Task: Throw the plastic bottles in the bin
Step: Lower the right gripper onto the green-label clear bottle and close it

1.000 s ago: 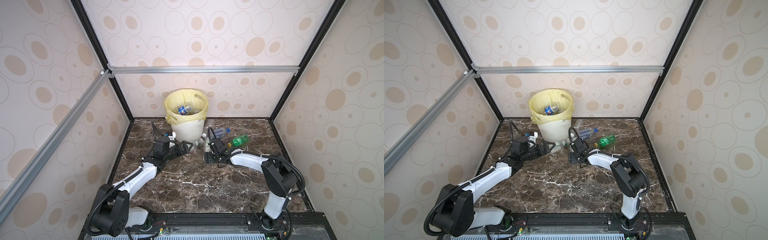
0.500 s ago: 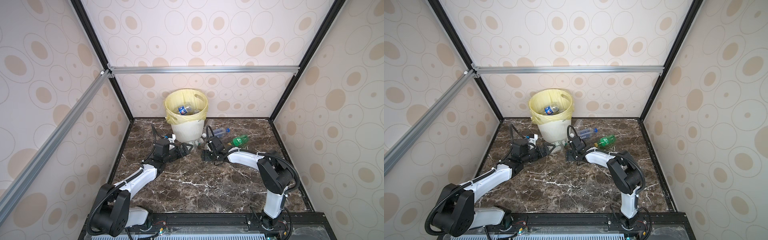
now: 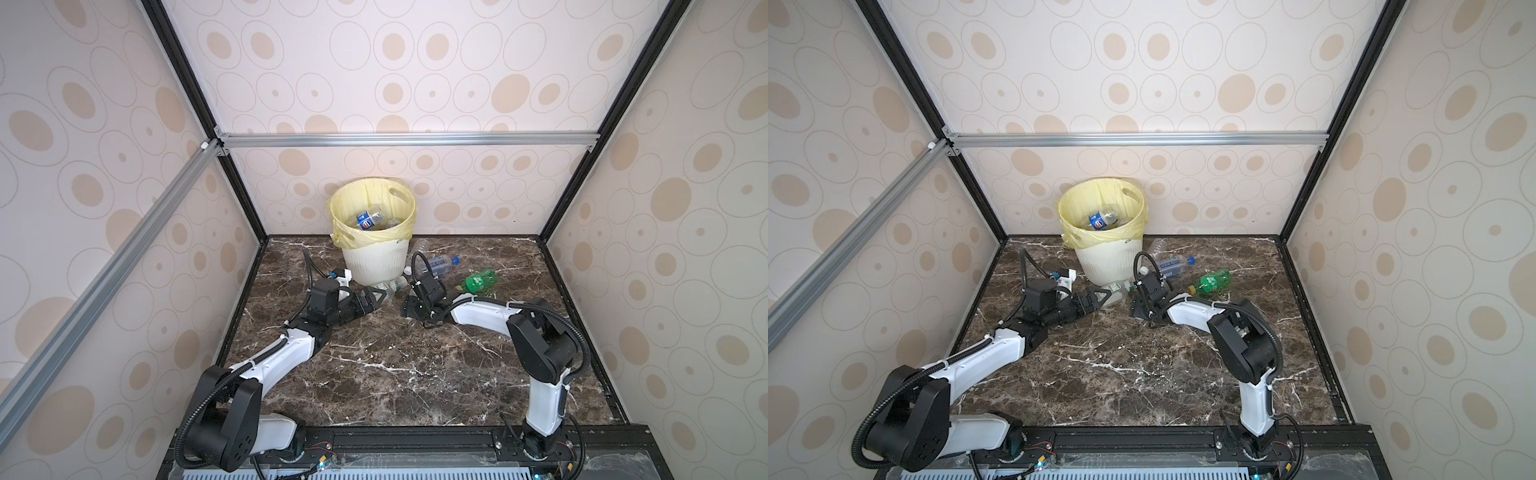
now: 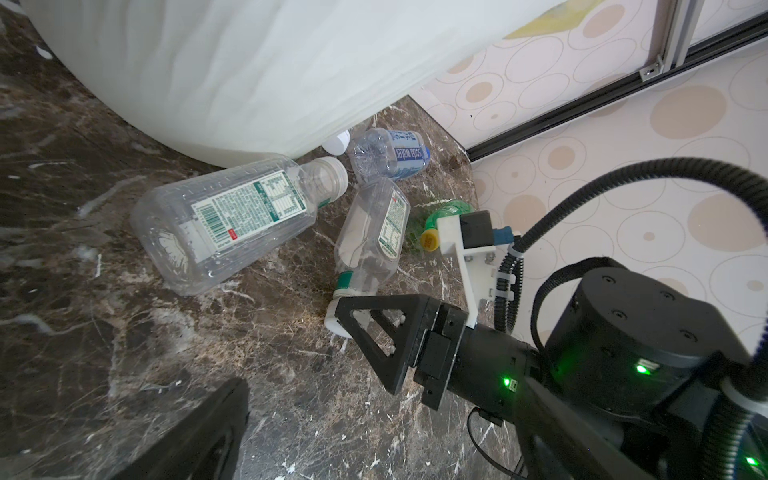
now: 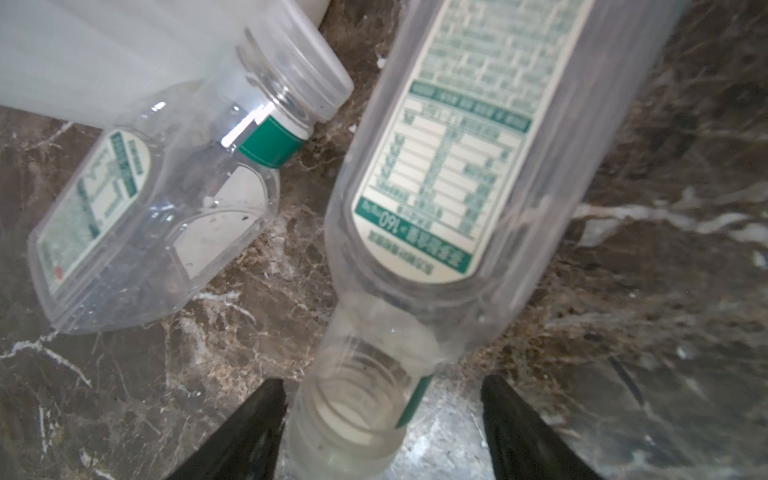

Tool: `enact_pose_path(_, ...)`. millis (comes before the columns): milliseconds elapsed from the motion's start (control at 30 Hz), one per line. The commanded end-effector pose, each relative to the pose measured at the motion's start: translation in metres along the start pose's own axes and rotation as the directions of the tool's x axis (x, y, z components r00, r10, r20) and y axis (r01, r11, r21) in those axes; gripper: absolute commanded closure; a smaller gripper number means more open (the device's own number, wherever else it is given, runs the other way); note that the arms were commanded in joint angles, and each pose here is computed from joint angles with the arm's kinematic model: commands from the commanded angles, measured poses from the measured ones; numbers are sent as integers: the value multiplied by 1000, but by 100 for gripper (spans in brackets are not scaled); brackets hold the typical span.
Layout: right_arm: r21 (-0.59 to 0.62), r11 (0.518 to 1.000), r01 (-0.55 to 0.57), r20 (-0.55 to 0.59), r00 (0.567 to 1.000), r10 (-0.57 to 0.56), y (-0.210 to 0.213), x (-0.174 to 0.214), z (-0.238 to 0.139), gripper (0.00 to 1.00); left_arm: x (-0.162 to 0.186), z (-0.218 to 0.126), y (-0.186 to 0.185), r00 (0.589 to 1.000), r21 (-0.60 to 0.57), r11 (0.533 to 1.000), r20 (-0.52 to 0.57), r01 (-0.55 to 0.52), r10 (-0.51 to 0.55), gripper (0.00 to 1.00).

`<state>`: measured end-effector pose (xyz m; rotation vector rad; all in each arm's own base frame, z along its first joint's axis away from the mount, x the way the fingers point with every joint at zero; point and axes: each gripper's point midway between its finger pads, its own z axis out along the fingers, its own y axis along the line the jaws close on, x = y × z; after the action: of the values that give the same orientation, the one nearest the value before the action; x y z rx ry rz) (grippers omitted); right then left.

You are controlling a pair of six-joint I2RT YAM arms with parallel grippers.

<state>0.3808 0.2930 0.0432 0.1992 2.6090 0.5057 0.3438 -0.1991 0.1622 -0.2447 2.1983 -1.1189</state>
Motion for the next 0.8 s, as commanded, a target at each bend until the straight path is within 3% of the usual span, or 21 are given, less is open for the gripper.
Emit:
enact_pose_path(0, 16, 999, -52, 18, 999, 51, -1, -4, 7, 26, 2, 1, -3, 1000, 17, 1000, -2, 4, -4, 1)
enact_pose_path(500, 41, 998, 42, -7, 999, -42, -23, 16, -14, 59, 2, 5, -2, 1000, 31, 999, -1, 6, -6, 1)
enact_pose_path(767, 43, 988, 146, -16, 989, -146, -32, 24, -37, 65, 3, 8, -5, 1000, 41, 999, -6, 13, -12, 1)
